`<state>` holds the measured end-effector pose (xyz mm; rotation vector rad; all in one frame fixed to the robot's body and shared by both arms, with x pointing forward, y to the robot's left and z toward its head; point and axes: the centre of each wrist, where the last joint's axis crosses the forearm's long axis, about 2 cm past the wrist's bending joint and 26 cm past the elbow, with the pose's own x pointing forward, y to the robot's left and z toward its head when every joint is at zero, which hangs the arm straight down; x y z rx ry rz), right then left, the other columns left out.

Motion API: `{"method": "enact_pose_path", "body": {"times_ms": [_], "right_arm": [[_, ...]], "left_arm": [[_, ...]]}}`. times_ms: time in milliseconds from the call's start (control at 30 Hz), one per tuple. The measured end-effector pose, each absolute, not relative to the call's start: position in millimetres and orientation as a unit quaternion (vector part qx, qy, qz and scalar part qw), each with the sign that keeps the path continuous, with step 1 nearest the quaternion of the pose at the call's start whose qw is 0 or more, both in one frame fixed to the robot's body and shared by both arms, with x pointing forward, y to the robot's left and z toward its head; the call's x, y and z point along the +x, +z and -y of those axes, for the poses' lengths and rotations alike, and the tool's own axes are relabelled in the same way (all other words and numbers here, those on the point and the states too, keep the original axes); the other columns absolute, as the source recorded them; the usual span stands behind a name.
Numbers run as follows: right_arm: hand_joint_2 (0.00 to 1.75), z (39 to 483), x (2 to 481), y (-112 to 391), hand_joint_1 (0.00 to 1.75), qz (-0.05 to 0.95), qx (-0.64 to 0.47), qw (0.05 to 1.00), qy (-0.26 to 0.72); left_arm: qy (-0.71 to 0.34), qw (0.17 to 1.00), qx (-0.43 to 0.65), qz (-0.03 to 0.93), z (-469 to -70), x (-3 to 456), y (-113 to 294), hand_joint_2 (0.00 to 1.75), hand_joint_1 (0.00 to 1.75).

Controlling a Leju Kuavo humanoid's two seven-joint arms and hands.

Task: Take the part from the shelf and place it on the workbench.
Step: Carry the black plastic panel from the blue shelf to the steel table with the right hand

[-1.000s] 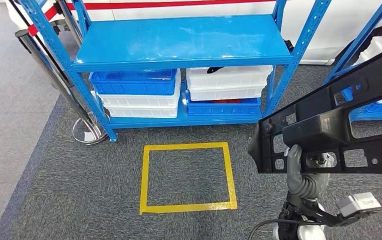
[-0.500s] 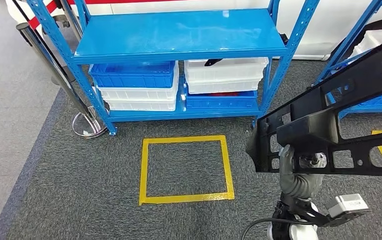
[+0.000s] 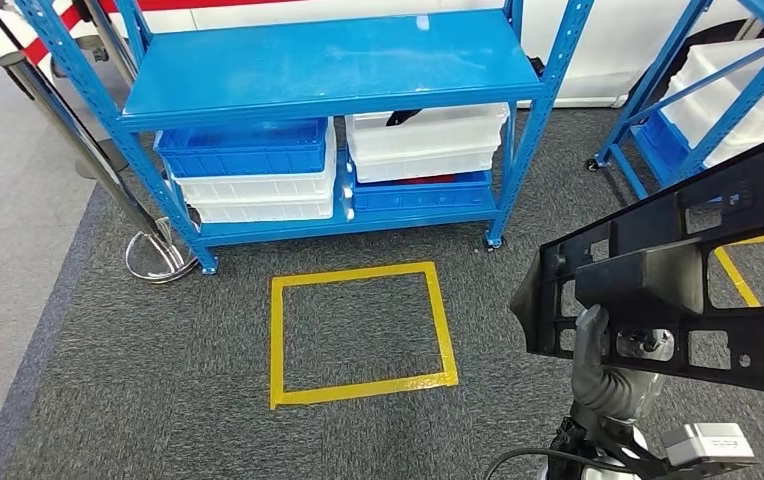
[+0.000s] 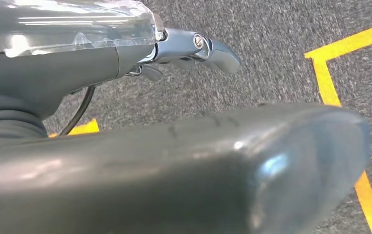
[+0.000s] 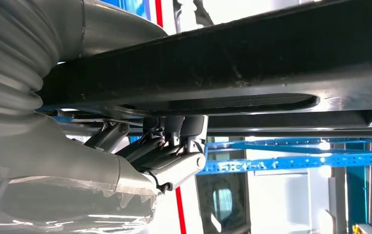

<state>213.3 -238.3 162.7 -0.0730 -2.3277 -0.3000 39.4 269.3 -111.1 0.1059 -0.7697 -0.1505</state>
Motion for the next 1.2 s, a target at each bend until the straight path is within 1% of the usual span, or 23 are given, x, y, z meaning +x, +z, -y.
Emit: {"method": "enact_pose_path", "body": {"times_ms": [667, 1200], "right_arm": [[1.75, 240.0, 208.7, 164.4, 1.75, 0.914, -0.039, 0.383, -0.131], [1.75, 239.1, 177.9, 163.5, 1.75, 0.915, -0.070, 0.371, -0.139]], "left_arm": [[-0.059, 0.926, 0.043, 0.372, -268.8, 39.0, -111.2, 0.00, 0.00], [-0.045, 0.936, 0.054, 0.344, -271.0, 32.1, -111.9, 0.00, 0.00]]}}
